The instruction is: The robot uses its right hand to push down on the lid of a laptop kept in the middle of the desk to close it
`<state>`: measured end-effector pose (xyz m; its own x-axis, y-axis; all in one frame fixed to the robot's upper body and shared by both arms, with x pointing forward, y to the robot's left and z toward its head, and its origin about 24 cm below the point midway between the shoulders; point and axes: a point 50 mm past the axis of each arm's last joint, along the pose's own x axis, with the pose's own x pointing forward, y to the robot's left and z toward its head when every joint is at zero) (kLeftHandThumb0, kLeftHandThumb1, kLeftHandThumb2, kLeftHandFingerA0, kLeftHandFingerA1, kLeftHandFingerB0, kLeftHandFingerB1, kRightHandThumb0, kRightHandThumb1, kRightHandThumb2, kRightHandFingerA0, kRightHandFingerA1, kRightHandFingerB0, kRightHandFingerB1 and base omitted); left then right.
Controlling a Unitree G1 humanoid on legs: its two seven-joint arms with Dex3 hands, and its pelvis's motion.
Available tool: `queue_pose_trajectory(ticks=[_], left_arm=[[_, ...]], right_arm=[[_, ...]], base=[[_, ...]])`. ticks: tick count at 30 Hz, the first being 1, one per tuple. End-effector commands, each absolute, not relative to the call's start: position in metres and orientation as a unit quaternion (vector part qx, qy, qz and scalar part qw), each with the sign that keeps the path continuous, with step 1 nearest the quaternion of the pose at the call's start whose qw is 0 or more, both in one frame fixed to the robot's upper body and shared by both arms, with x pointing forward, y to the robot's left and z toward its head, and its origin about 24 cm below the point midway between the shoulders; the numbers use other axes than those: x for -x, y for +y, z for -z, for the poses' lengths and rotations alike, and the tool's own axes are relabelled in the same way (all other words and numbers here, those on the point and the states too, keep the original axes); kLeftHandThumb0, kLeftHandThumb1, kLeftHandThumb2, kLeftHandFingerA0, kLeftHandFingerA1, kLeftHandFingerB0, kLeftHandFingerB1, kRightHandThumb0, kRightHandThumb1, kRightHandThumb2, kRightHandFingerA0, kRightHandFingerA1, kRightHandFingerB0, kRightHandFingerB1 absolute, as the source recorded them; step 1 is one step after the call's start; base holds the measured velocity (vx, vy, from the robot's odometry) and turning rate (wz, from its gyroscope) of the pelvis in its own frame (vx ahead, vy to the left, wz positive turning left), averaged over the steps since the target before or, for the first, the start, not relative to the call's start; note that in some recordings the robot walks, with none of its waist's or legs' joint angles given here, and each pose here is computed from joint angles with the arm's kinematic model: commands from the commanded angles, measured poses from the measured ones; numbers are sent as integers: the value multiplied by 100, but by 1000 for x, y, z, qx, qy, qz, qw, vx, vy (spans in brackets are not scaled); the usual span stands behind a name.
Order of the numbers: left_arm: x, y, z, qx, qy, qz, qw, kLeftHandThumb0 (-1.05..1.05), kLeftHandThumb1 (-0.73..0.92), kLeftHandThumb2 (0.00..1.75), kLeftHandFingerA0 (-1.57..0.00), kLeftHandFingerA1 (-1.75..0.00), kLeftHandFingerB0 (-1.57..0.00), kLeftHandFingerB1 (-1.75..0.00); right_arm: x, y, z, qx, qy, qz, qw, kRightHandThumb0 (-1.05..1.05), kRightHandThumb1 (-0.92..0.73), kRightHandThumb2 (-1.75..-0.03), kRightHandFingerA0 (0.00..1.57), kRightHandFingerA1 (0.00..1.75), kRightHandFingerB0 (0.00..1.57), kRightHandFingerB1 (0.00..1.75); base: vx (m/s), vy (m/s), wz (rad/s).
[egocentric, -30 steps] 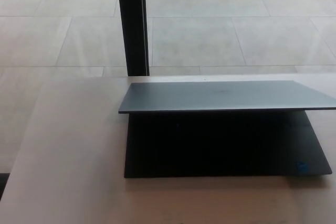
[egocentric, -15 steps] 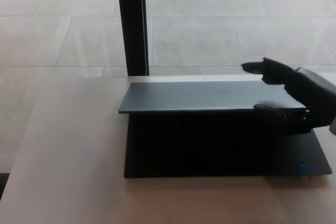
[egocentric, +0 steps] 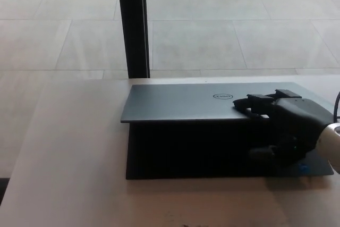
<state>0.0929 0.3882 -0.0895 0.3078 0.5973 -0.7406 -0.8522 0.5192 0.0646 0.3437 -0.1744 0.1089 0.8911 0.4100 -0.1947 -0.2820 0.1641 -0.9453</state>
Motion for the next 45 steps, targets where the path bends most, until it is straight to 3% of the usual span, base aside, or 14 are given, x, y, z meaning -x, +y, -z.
queue_pose_trajectory(ticks=[1,12,15,16,23,24,25,28,36,37,38,42,43,45], left_arm=[[-94,405,76,158,336,-480,795,-83,92,79,-40,-62,-35,-47],[-104,405,73,158,329,-480,798,-84,91,81,-42,-62,-36,-46],[-107,405,72,164,323,-480,799,-78,79,116,-42,-65,-33,-55],[-108,406,71,164,321,-483,798,-83,92,78,-43,-60,-37,-44],[-110,405,71,171,317,-485,797,-84,92,77,-40,-60,-37,-46],[-110,405,71,174,315,-485,797,-80,77,116,-40,-66,-34,-56],[-110,406,70,174,314,-487,796,-85,92,79,-42,-63,-37,-46],[-111,406,69,168,314,-489,796,-84,92,78,-46,-63,-41,-46],[-109,409,68,160,319,-486,798,-85,92,82,-43,-59,-33,-43],[-109,409,68,160,319,-484,799,-79,79,117,-41,-65,-33,-55],[-109,410,67,160,319,-483,800,-85,92,83,-43,-62,-32,-44],[-110,410,66,162,314,-489,798,-84,92,79,-42,-61,-37,-45],[-109,410,67,159,313,-492,796,-79,78,116,-45,-66,-36,-55],[-108,410,67,157,310,-494,797,-79,77,115,-45,-66,-36,-55]], right_arm=[[-332,-232,-64,745,59,-202,633,-62,-70,-62,15,54,26,32],[-307,-241,-11,733,141,-189,638,-61,-66,-61,18,55,26,35],[-303,-243,-3,729,162,-179,640,-62,-66,-60,19,54,26,34],[-294,-250,11,714,195,-173,650,-61,-67,-61,20,52,28,32],[-282,-265,22,701,235,-161,654,-66,-67,-61,16,56,24,36],[-283,-266,20,699,236,-158,657,-63,-69,-62,17,54,25,34],[-286,-268,15,693,234,-150,665,-62,-68,-61,18,55,23,34],[-289,-270,10,684,231,-141,678,-60,-68,-61,19,56,24,33],[-307,-280,-49,580,160,-108,791,-56,-69,-61,21,54,22,32],[-309,-283,-68,556,134,-96,814,-62,-55,-87,28,59,18,44],[-310,-285,-82,546,109,-86,826,-57,-70,-61,37,55,27,32],[-305,-293,-121,502,33,-65,862,-52,-66,-60,47,54,32,34],[-301,-297,-132,485,4,-54,873,-50,-62,-59,51,55,33,37],[-292,-307,-151,463,-24,-27,886,-50,-50,-84,48,63,29,49]], base=[[0,0,0],[0,0,0],[0,0,0],[0,0,0],[0,0,0],[0,0,0],[0,0,0],[0,0,0],[0,0,0],[0,0,0],[0,0,0],[0,0,0],[0,0,0],[0,0,0]])
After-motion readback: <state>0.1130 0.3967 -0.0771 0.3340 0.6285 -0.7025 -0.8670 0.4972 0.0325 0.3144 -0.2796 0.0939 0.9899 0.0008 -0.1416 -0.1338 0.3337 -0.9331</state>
